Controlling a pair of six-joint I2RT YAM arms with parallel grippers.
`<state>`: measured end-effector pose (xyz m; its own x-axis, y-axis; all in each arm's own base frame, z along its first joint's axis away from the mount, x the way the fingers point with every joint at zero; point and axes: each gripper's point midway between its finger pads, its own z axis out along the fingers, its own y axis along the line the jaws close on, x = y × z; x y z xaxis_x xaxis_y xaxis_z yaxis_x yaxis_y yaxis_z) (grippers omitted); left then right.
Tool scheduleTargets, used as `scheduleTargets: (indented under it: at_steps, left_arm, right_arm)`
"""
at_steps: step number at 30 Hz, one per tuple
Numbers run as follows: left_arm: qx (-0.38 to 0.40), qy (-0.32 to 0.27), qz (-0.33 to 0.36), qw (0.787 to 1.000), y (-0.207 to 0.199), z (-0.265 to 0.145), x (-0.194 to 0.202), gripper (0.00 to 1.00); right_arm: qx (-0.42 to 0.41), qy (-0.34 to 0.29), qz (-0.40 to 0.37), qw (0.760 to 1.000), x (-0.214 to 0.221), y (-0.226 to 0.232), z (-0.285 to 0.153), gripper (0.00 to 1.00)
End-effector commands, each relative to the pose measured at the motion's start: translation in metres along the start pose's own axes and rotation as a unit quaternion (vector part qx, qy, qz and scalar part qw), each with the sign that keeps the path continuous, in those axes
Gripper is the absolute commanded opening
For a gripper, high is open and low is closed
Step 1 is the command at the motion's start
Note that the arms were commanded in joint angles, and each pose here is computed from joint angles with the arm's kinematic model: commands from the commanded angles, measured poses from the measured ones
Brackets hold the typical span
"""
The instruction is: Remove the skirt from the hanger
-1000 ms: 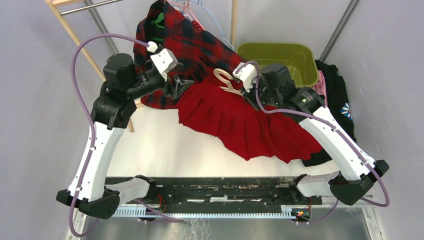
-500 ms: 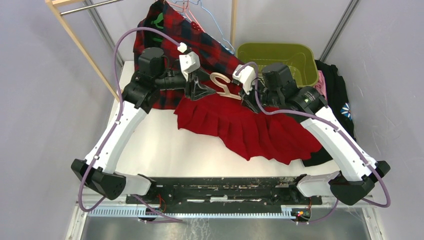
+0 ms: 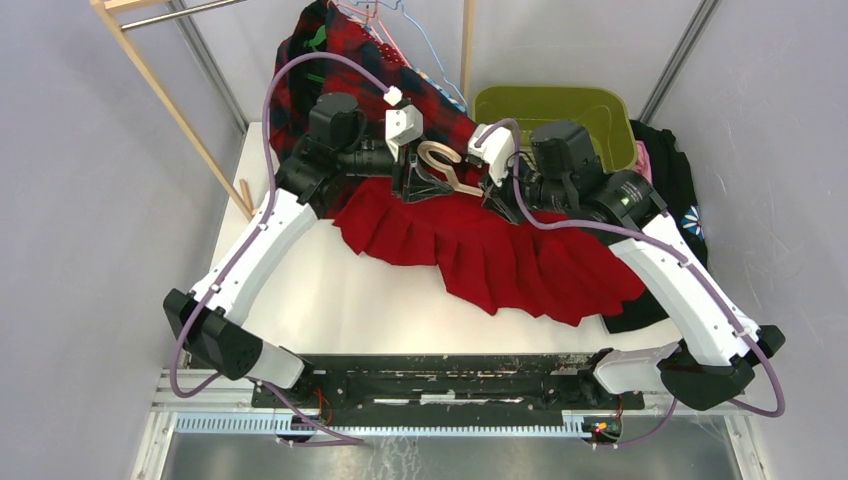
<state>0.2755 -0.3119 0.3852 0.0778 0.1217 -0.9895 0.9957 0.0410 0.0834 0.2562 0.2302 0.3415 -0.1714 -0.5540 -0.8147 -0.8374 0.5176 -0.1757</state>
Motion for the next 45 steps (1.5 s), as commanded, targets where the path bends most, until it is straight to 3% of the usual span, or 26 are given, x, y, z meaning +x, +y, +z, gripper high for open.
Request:
scheduleTargets:
  at_steps: [1,13,27,29,32,34,37,42,43,45]
  left_arm:
    - [0.027,-0.016,-0.012,0.999,-0.01,0.003,-0.003,0.6]
    - [0.056,-0.012,-0.057,0.997,-0.003,0.022,0.028,0.56]
    - [0.047,0.022,-0.099,0.994,0.008,0.043,0.063,0.32]
    - [0.054,0.027,-0.106,0.993,0.003,0.045,0.067,0.33]
    - [0.066,0.028,-0.105,0.992,-0.006,0.052,0.066,0.5]
    - [0.084,0.024,-0.098,0.991,-0.016,0.06,0.06,0.51]
    - [0.112,0.022,-0.095,0.989,-0.035,0.072,0.054,0.44]
    - [0.135,0.028,-0.1,0.985,-0.055,0.079,0.059,0.19]
    - [0.136,0.029,-0.101,0.985,-0.056,0.078,0.06,0.08]
    - [0.135,0.03,-0.104,0.985,-0.058,0.078,0.059,0.03]
  right_arm:
    - [0.023,-0.098,-0.029,0.994,-0.057,-0.009,-0.03,0.01]
    - [0.016,-0.11,-0.033,0.993,-0.07,-0.005,-0.037,0.01]
    - [0.008,-0.114,-0.038,0.993,-0.076,-0.001,-0.041,0.01]
    - [0.011,-0.115,-0.04,0.992,-0.078,-0.002,-0.041,0.01]
    - [0.012,-0.118,-0.041,0.992,-0.081,-0.004,-0.039,0.01]
    - [0.014,-0.119,-0.043,0.992,-0.084,-0.006,-0.037,0.01]
    - [0.023,-0.12,-0.048,0.991,-0.087,-0.01,-0.035,0.01]
    - [0.038,-0.117,-0.053,0.991,-0.088,-0.016,-0.033,0.01]
    - [0.042,-0.115,-0.054,0.991,-0.088,-0.018,-0.033,0.01]
    - [0.047,-0.112,-0.056,0.991,-0.087,-0.02,-0.033,0.01]
